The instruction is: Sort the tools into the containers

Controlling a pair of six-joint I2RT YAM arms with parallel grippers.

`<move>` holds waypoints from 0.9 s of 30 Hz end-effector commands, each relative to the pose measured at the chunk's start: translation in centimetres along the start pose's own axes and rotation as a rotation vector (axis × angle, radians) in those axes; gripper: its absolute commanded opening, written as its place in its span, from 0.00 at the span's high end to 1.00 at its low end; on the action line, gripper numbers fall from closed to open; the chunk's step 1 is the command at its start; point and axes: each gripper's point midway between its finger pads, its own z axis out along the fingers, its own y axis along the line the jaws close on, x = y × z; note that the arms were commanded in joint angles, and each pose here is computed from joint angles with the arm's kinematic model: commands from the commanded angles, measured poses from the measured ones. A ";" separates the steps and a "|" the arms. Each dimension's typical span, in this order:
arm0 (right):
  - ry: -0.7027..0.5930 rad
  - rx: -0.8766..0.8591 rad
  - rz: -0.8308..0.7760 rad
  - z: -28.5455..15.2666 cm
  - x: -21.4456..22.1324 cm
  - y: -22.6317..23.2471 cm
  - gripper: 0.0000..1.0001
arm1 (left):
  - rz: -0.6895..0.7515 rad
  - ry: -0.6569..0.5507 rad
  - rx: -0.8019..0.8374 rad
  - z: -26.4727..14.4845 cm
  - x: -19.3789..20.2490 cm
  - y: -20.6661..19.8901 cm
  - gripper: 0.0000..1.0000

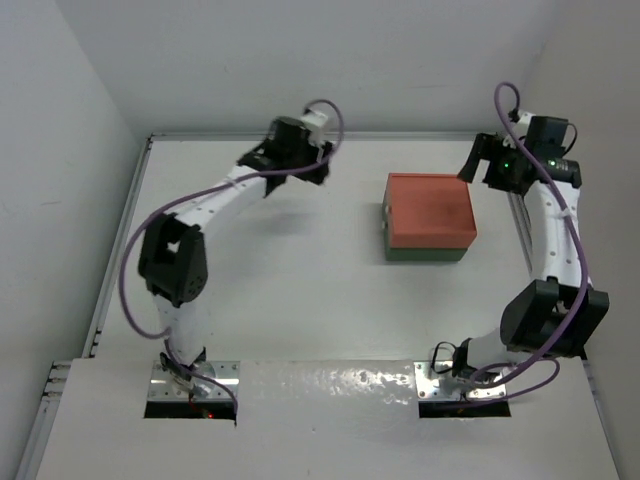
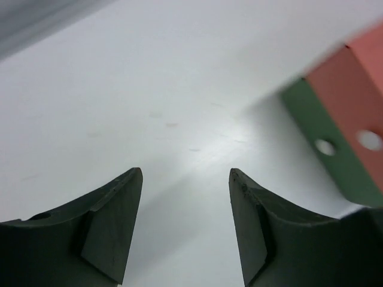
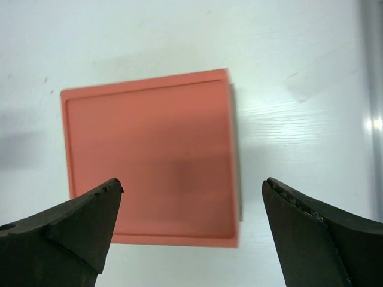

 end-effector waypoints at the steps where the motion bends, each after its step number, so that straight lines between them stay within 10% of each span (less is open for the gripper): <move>1: 0.004 0.157 0.045 -3.8 -0.2 -3.4 0.01 | -0.048 -0.108 -0.337 -8.6 -3.3 10.7 0.43; 10: -0.050 0.310 0.537 -6.7 9.0 -13.0 0.01 | -0.514 -0.091 -0.770 -22.6 8.1 31.4 0.41; 27: -0.004 0.376 0.524 -6.9 12.3 -13.3 0.01 | -0.551 -0.053 -0.705 -22.0 12.2 31.0 0.41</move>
